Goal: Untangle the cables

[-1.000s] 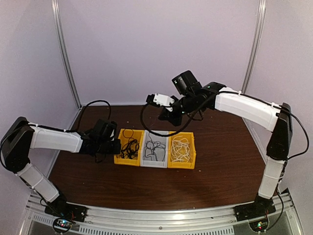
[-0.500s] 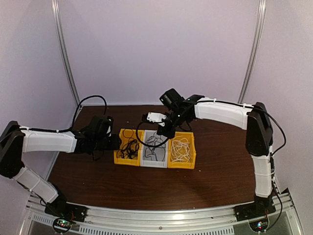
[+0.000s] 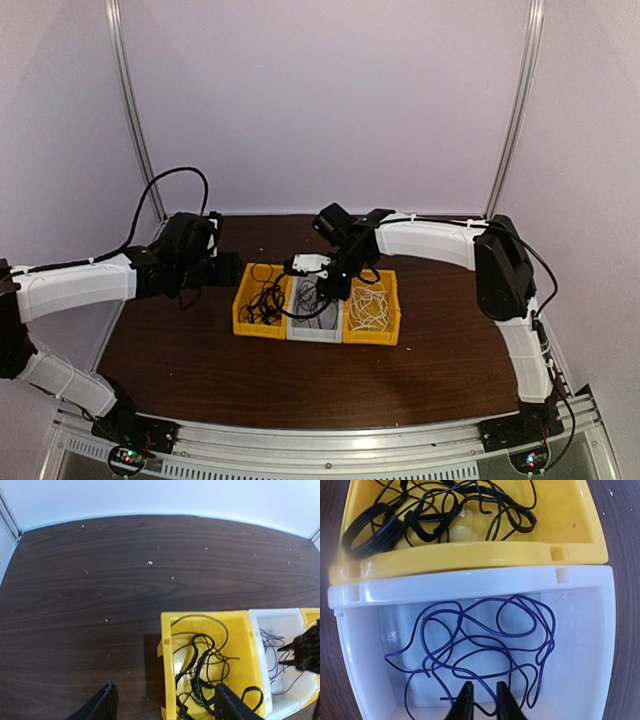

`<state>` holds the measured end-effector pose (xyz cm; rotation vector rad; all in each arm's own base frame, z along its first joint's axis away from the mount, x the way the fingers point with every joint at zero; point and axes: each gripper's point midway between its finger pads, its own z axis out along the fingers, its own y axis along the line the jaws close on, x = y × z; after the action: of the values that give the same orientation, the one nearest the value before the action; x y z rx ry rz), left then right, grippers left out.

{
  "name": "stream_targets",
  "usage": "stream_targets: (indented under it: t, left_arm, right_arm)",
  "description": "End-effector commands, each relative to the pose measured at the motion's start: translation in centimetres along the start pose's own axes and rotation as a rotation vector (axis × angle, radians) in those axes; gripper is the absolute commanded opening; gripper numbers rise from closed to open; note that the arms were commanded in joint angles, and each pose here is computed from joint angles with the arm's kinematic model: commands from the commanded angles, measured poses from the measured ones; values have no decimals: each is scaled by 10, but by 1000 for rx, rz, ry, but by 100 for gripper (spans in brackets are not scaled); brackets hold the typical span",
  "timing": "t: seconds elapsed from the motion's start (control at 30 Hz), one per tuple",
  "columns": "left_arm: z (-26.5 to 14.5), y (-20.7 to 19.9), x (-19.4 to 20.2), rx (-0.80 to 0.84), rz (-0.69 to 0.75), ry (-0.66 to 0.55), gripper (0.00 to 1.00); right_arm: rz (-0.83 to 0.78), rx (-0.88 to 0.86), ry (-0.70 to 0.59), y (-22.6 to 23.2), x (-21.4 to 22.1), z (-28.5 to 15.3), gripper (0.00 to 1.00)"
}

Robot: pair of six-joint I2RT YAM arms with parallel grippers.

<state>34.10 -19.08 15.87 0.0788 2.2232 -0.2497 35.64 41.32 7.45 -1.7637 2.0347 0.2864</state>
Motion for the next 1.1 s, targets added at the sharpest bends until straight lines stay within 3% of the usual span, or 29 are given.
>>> stream_targets:
  t: [0.0, 0.13, 0.3, 0.57, 0.77, 0.9, 0.93, 0.97, 1.07]
  left_arm:
    - [-12, 1, -50, -3, 69, -62, 68]
    - [-20, 4, -84, 11, 97, -87, 69]
    - [-31, 0, -121, 10, 150, -127, 72]
    - [-11, 20, -150, -29, 159, -134, 79]
    - [-12, 16, -146, 65, 132, -188, 78]
    - [-24, 18, -163, 44, 160, -244, 79]
    - [-25, 19, -167, 30, 162, -234, 83]
    - [-26, 21, -172, 15, 156, -232, 96]
    - [-23, 32, -176, -55, 86, -214, 98]
  right_arm:
    - [-33, 15, -22, 0, -14, -32, 24]
    - [-70, 87, 20, -9, -12, -70, 35]
    - [-73, 138, -28, -12, -12, -126, 45]
    - [44, 204, -69, -34, 26, -186, 49]
    - [293, 370, -345, -94, 73, -278, 52]
    - [421, 639, -569, -125, 116, -341, 76]
    - [447, 729, -623, -133, 122, -359, 88]
    - [487, 797, -659, -136, 127, -370, 96]
    - [642, 892, -753, -141, 139, -389, 100]
